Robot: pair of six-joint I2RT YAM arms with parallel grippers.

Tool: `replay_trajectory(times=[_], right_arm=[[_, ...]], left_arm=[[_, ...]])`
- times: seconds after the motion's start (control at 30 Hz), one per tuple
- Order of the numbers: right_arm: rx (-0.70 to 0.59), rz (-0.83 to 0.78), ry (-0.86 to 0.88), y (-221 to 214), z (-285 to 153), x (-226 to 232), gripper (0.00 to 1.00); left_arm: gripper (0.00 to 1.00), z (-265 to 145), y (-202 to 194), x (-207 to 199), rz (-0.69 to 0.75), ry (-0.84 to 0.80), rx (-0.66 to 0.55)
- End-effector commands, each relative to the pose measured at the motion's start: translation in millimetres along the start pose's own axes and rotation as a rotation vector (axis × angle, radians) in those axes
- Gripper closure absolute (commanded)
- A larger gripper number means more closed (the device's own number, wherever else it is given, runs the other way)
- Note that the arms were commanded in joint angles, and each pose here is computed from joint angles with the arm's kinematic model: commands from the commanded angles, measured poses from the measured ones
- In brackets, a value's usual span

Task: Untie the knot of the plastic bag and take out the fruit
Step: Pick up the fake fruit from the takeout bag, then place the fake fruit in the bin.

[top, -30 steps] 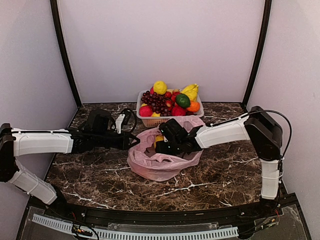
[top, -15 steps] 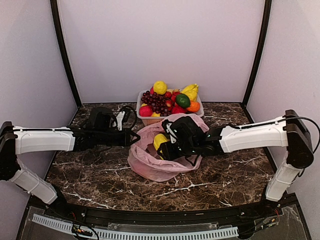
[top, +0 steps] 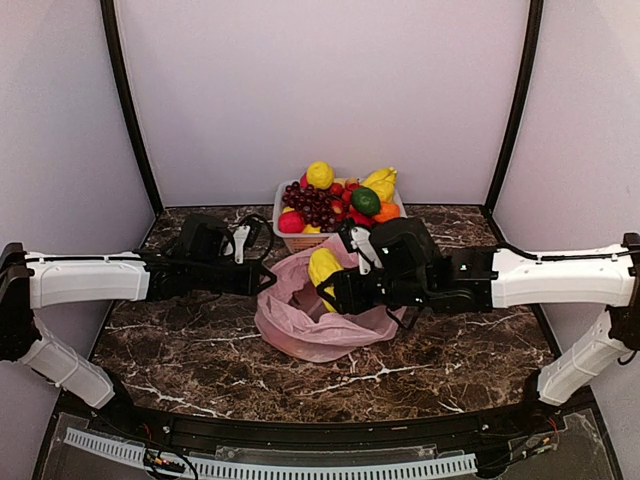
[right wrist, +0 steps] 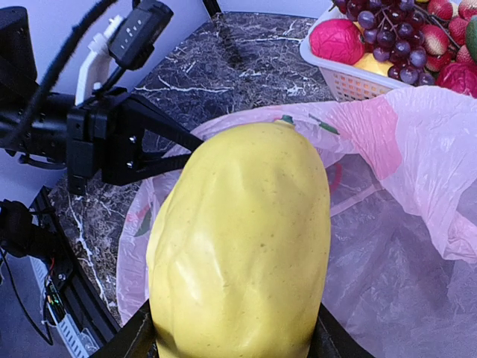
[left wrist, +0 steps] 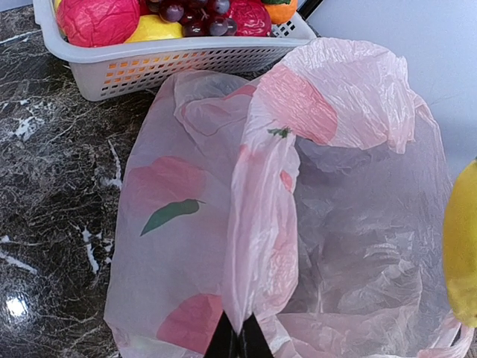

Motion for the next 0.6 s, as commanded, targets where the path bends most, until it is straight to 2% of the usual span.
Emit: replay_trajectory(times=[0.0,0.17,0.33,0.43,0.5,0.57], right_arm=[[-0.072,0.019,-0.004,16,-15,1,0.64],[-0.120,0.017,-0.028,37,-27,0,0.63],[-0.139,-0.009,-0.174,61,-43,-20,0.63],[-0.161,-0.024,-0.228,75,-52,-34,0.63],[-0.174,-0.021,-0.244,83,-54,-44,0.62],[-0.181,-0.018,-0.265,91,-55,-55,0.62]], left_arm=[[0.99,-4,-1,-5,0.025,-0.010,0.024],[0.99,-6,-10,-14,0.074,-0.095,0.051],[0.99,-8,-31,-14,0.132,-0.145,0.140],[0.99,-15,-34,-15,0.148,-0.159,0.149],[0.95,-20,-32,-18,0.153,-0.161,0.138],[0.78,-28,-27,-22,0.151,-0.162,0.118]])
Point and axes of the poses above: each gripper's point midway between its finger pads, its own z axis out along the fingers, its own x axis along the line the jaws close on, y = z × x, the point moved 3 cm from there along -z, back along the fingers, and after that the axes turned 12 degrees about -z, right-handed, at the moved point
